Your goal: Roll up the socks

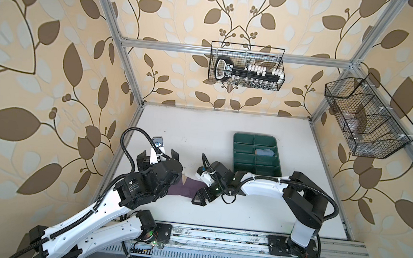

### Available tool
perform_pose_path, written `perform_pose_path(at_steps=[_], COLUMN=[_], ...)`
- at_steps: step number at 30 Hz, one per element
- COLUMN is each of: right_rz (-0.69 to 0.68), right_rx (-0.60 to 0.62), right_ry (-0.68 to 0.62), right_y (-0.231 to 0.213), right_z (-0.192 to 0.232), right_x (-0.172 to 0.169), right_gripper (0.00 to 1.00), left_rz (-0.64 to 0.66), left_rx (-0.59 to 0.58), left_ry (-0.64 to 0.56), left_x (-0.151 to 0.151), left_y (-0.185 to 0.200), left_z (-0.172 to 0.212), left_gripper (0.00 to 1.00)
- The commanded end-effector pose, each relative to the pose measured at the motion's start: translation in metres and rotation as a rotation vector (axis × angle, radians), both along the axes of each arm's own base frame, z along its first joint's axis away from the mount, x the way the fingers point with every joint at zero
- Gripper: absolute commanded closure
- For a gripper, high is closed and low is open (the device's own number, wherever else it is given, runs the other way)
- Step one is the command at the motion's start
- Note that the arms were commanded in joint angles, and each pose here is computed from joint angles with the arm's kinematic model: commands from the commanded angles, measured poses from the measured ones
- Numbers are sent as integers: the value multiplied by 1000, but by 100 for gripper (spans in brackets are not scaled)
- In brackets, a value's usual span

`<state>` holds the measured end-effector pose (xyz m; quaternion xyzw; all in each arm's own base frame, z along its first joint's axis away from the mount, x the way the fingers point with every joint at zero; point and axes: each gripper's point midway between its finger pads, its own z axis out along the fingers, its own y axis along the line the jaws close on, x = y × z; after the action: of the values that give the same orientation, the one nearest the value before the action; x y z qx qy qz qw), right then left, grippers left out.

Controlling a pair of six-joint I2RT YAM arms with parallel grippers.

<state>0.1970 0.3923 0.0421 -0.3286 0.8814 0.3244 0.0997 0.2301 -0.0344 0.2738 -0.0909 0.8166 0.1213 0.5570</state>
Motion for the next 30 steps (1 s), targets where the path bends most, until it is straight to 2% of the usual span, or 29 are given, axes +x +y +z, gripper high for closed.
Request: perform_pose_path(at_steps=[1, 9, 21, 24, 26, 30], right_rz=[-6, -63, -81, -90, -79, -11], right_rx=[-178, -236, -424, -377, -289, -112], right_ry=[-30, -62, -259, -334, -409, -589], right_y=[-40, -50, -37, -20, -3, 23], right_z=[-32, -49, -41, -18, 15, 86], right_x=[22, 80, 206, 230, 235, 207], right_gripper=[0, 0, 0, 0, 0, 0], left_rz=[44, 35, 69, 67, 73, 84], left_rx=[3, 21, -40, -61, -70, -80], left_ry=[-48, -45, -68, -44, -16, 22], left_x=[2, 8, -4, -5, -6, -7], left_y=[7, 1, 16, 16, 16, 16], left_z=[16, 20, 24, 19, 14, 7], left_gripper=[1, 1, 1, 1, 1, 1])
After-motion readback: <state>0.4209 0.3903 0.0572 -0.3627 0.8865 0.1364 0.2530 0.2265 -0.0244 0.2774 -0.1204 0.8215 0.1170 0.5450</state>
